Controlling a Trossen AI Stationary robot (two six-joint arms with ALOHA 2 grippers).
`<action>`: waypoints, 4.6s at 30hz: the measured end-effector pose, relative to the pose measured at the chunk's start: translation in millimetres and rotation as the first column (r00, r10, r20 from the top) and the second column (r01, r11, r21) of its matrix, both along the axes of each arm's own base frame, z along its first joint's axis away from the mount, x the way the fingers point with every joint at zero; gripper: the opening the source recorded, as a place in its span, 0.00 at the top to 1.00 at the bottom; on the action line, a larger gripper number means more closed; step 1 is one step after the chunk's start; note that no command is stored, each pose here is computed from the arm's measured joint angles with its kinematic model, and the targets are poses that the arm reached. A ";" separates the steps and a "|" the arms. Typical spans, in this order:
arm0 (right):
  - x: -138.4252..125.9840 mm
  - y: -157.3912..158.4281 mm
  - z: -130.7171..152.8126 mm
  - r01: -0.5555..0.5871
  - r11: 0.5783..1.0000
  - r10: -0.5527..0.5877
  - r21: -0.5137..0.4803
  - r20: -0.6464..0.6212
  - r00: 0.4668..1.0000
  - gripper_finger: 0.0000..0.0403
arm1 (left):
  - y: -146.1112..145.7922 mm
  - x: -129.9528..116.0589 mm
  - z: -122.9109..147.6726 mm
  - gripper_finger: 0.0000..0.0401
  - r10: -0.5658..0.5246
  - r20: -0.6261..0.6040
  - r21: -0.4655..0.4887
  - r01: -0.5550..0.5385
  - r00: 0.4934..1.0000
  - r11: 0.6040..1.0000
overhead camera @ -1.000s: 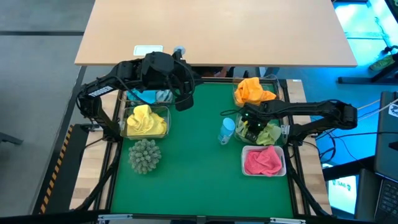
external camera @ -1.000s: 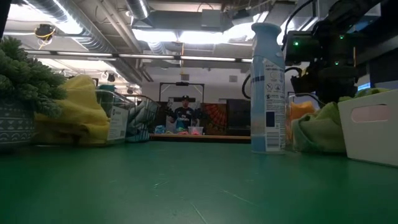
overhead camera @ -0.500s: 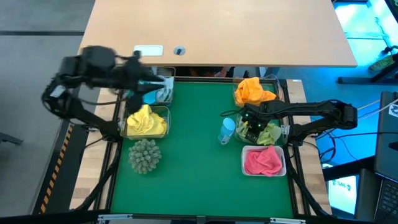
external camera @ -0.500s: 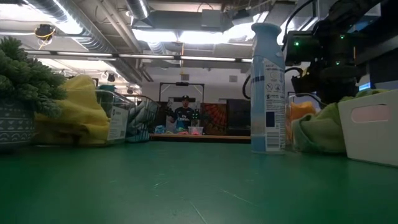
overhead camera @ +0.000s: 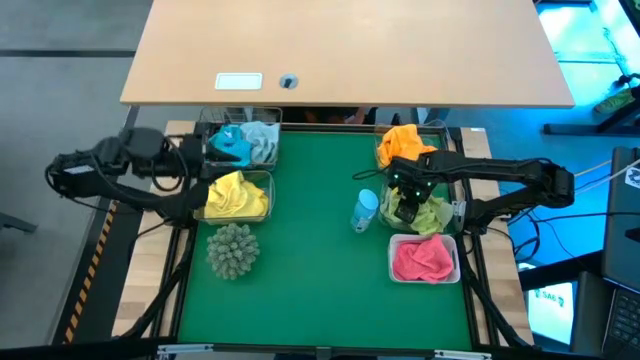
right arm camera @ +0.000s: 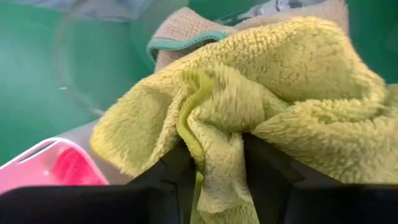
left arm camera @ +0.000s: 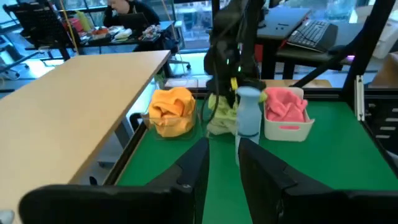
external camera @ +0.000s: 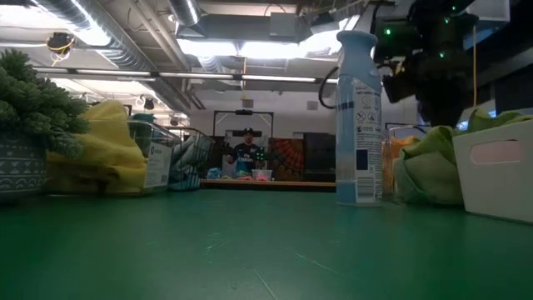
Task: Sort microfiber towel by color & place in baskets
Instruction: Put the light green microfiber towel into the bottom right transparent bin, then return to Home Position
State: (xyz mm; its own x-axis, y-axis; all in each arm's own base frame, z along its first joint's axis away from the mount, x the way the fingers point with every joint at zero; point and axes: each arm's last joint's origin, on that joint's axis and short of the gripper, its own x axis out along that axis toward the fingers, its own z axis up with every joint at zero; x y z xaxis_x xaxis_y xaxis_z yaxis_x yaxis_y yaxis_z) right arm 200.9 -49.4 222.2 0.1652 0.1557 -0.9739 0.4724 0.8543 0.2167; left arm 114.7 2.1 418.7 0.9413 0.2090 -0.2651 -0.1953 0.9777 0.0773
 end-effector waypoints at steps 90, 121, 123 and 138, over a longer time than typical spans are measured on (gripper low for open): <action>-26.4 78.3 36.8 -0.205 0.929 0.090 -0.308 -0.349 0.933 0.69 | 0.7 -13.3 -165.1 0.79 -0.005 0.242 0.015 0.002 0.970 1.000; -80.0 61.6 149.3 0.098 0.835 0.359 -0.541 0.671 0.648 0.69 | 0.4 -8.4 -177.6 0.79 -0.013 0.265 0.043 0.002 0.964 0.999; -78.6 62.8 135.5 0.078 0.831 0.405 -0.551 0.694 0.596 0.69 | 0.4 -6.7 -183.2 0.79 -0.013 0.276 0.042 0.001 0.961 0.999; -86.8 63.3 34.8 0.151 0.879 0.373 -0.452 0.851 0.370 0.69 | 0.4 -2.4 -219.9 0.79 -0.008 0.217 0.061 -0.006 0.976 0.998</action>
State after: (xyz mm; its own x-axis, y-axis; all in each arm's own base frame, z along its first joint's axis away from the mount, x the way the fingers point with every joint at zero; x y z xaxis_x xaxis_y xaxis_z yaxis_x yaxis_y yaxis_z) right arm 114.1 13.8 257.0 0.9773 -0.0898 -0.1920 0.1057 0.9916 0.0743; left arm 112.3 2.6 198.9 0.9752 0.2176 -0.0417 -0.2130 0.9726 0.0927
